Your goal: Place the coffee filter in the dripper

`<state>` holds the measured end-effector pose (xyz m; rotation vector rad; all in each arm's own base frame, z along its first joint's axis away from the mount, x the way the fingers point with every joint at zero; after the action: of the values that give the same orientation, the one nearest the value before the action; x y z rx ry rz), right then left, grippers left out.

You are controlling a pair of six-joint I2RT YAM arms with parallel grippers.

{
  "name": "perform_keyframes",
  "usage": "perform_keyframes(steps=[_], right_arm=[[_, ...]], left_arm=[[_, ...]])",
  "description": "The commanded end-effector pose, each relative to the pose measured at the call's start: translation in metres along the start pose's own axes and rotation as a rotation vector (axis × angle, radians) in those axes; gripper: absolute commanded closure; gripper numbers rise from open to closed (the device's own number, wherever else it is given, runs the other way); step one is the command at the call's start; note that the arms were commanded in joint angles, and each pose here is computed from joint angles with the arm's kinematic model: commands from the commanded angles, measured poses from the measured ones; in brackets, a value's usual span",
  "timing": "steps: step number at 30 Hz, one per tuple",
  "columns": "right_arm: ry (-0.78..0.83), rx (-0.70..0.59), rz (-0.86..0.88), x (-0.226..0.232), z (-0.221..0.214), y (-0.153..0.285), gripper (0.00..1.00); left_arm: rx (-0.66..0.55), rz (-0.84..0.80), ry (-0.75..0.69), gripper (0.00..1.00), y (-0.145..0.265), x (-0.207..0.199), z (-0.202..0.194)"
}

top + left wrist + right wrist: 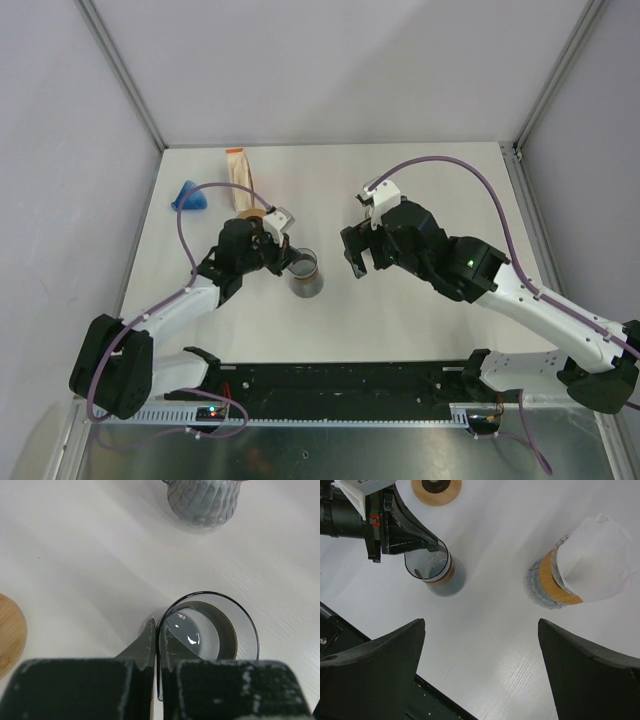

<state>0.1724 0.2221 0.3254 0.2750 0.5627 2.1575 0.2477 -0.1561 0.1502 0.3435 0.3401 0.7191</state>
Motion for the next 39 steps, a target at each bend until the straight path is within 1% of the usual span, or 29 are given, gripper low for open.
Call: perform_keyframes(steps=[1, 4, 6, 7, 8, 10, 11, 14, 16, 19, 20, 22, 24, 25, 26, 27, 28, 30, 34, 39], right_arm=[[-0.002, -0.037, -0.019, -0.001, 0.012, 0.005, 0.01], [0.0, -0.03, -0.018, -0.001, 0.01, 0.005, 0.01], [0.002, -0.028, -0.015, -0.001, 0.01, 0.005, 0.01], [0.003, -0.026, -0.015, -0.001, 0.009, 0.006, 0.01], [0.004, -0.025, -0.015, -0.002, 0.009, 0.006, 0.01], [0.006, -0.023, -0.017, -0.002, 0.009, 0.007, 0.01], [0.008, -0.022, -0.018, -0.002, 0.009, 0.006, 0.01], [0.018, -0.015, -0.019, -0.003, 0.008, 0.006, 0.01], [0.025, -0.01, -0.02, -0.003, 0.007, 0.005, 0.01], [0.034, 0.0, -0.023, -0.003, 0.005, 0.003, 0.01], [0.036, 0.003, -0.025, -0.003, 0.005, 0.003, 0.01], [0.04, 0.009, -0.028, -0.003, 0.004, 0.003, 0.01], [0.046, 0.015, -0.032, -0.004, 0.002, 0.003, 0.01], [0.048, 0.017, -0.034, -0.005, 0.002, 0.003, 0.01], [0.049, 0.019, -0.038, -0.005, 0.002, 0.003, 0.01], [0.051, 0.019, -0.04, -0.005, 0.002, 0.003, 0.01], [0.052, 0.02, -0.042, -0.006, 0.002, 0.003, 0.01], [0.054, 0.018, -0.045, -0.006, 0.002, 0.003, 0.01], [0.06, 0.024, -0.047, -0.007, 0.001, 0.001, 0.01], [0.068, 0.041, -0.05, -0.008, -0.001, -0.002, 0.01]], left_arm=[[-0.054, -0.05, -0.049, 0.95, -0.006, -0.004, 0.014], [-0.04, -0.045, -0.035, 0.86, -0.007, -0.003, 0.017], [-0.032, -0.049, -0.024, 0.7, -0.006, -0.004, 0.024], [-0.033, -0.052, -0.024, 0.59, -0.005, -0.005, 0.028], [-0.032, -0.049, -0.023, 0.51, -0.003, -0.005, 0.032], [-0.04, -0.041, -0.034, 0.29, 0.001, -0.006, 0.041], [-0.043, -0.033, -0.039, 0.23, 0.005, -0.006, 0.047], [-0.052, -0.001, -0.071, 0.1, 0.017, -0.005, 0.071], [-0.035, 0.023, -0.087, 0.05, 0.026, -0.002, 0.083], [-0.012, 0.117, -0.089, 0.03, 0.037, 0.017, 0.1], [-0.004, 0.164, -0.07, 0.04, 0.043, 0.03, 0.101], [0.011, 0.217, -0.044, 0.11, 0.051, 0.051, 0.101], [0.049, 0.257, -0.053, 0.24, 0.055, 0.07, 0.095], [0.081, 0.272, -0.07, 0.33, 0.054, 0.079, 0.09], [0.113, 0.286, -0.077, 0.4, 0.053, 0.087, 0.085], [0.148, 0.292, -0.084, 0.46, 0.05, 0.095, 0.079], [0.192, 0.297, -0.09, 0.48, 0.047, 0.104, 0.071], [0.262, 0.31, -0.104, 0.47, 0.039, 0.117, 0.059], [0.367, 0.32, -0.138, 0.41, 0.023, 0.138, 0.041], [0.432, 0.335, -0.147, 0.38, 0.003, 0.16, 0.034]])
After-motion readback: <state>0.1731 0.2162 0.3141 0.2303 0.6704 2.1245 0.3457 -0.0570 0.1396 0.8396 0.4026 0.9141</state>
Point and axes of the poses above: each gripper's point midway between its finger pads, its own y axis back along the fingers, its own x axis along the line the jaws close on, z = x × y, the point moved 7 cm from there along y, back along the fingers, and after that the axes turned 3 degrees about y, right-handed, at the moved point
